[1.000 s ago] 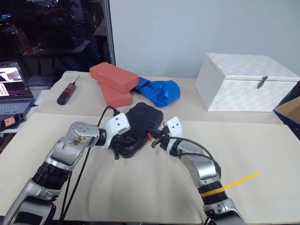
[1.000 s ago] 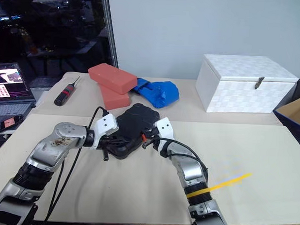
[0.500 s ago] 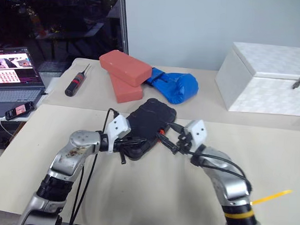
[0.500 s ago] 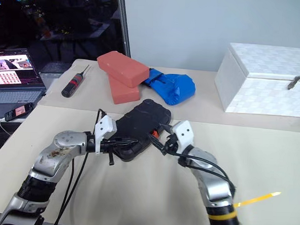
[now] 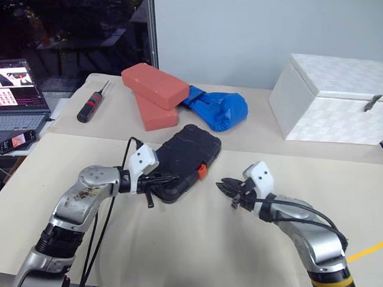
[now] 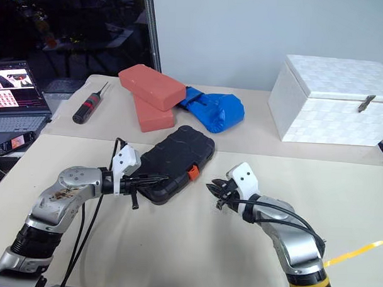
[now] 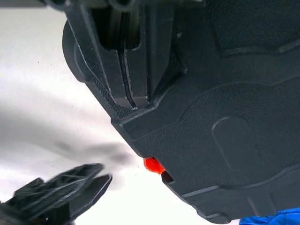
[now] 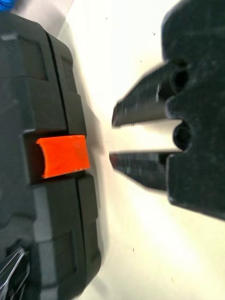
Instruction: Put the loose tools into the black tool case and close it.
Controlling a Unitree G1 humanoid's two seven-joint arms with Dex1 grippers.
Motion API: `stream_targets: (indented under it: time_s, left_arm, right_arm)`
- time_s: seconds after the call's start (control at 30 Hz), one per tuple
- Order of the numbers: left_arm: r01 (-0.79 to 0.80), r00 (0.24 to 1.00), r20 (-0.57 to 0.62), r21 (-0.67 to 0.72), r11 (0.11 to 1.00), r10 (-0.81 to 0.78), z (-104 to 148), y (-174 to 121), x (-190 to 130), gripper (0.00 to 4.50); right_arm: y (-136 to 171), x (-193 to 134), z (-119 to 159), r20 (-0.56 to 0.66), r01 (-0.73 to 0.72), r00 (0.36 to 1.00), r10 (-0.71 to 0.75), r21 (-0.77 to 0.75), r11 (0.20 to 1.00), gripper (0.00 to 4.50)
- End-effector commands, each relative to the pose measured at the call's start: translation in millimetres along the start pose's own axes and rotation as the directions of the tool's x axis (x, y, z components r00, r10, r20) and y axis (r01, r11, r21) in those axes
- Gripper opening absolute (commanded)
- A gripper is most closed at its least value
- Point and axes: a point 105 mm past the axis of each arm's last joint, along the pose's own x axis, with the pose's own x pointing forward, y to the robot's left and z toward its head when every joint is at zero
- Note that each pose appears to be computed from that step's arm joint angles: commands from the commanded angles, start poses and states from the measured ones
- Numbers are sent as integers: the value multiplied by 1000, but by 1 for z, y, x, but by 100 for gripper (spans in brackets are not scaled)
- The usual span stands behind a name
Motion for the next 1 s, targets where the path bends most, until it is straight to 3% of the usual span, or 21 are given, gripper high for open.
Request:
stream_targets:
  time_s: [0.03, 0.57, 0.73, 1.0]
  left_arm:
    - [9, 993, -121, -82, 997, -19, -33, -5, 2, 0]
    - [21, 988, -148, -86, 996, -34, -37, -6, 7, 0]
    - [23, 987, -154, -84, 996, -36, -38, -7, 8, 0]
    - [26, 986, -162, -84, 996, -39, -39, -8, 8, 0]
  right_arm:
    - [3, 14, 7, 14, -20, 1000, 20, -35, 999, 1]
    - [10, 49, 25, 78, -56, 995, 59, -38, 998, 1]
    - [9, 45, 27, 81, -54, 995, 58, -42, 998, 1]
    - [1, 13, 8, 27, -20, 999, 21, -4, 1000, 1]
